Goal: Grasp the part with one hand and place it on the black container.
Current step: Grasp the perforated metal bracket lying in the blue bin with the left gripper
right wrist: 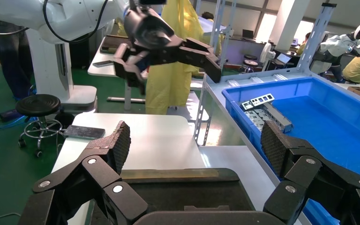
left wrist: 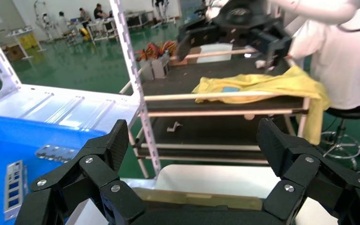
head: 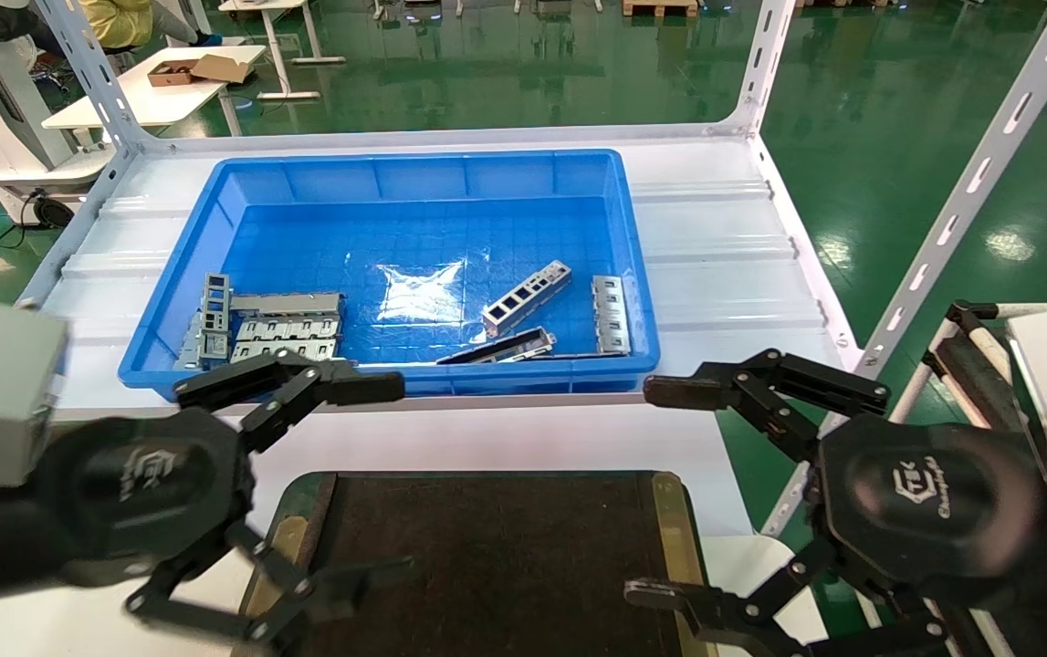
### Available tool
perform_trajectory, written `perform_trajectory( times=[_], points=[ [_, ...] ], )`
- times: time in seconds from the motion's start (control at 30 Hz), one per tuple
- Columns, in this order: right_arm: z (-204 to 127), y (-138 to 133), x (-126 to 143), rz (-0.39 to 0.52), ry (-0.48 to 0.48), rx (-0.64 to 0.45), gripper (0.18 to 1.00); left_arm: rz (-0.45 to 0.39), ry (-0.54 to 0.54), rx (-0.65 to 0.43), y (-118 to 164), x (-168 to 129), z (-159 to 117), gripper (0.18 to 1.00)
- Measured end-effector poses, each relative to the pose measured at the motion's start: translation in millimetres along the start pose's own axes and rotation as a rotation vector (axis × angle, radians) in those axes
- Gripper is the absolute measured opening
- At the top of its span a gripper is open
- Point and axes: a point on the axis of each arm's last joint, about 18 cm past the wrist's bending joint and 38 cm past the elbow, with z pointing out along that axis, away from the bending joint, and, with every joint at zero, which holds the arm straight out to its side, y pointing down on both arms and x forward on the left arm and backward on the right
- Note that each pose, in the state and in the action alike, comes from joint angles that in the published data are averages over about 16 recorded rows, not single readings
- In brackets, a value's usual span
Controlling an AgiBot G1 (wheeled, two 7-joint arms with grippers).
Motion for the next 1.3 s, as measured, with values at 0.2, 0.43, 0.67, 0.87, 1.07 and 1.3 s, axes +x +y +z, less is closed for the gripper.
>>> perform_trajectory(
  times=[0.2,0.43,0.67,0.87,1.07,1.3],
  points=[
    [0.0,0.0,0.0,0.0,0.0,0.0,1.001,0.008,-0.032,-0.026,1.7,-17.7,12.4,1.0],
    [0.0,0.0,0.0,0.0,0.0,0.0,1.001,0.012,-0.082,-0.035,5.3,-44.1,31.3,1.0],
    [0.0,0.0,0.0,0.0,0.0,0.0,1.001,0.01,-0.144,-0.038,13.6,-73.3,53.9,1.0],
    [0.0,0.0,0.0,0.0,0.0,0.0,1.001,0.009,-0.198,-0.053,23.0,-98.4,75.1,1.0],
    [0.0,0.0,0.0,0.0,0.0,0.0,1.001,0.007,-0.254,-0.081,33.0,-123.9,96.5,1.0],
    [0.0,0.0,0.0,0.0,0.0,0.0,1.001,-0.005,-0.318,-0.118,44.7,-152.0,121.2,1.0]
  ],
)
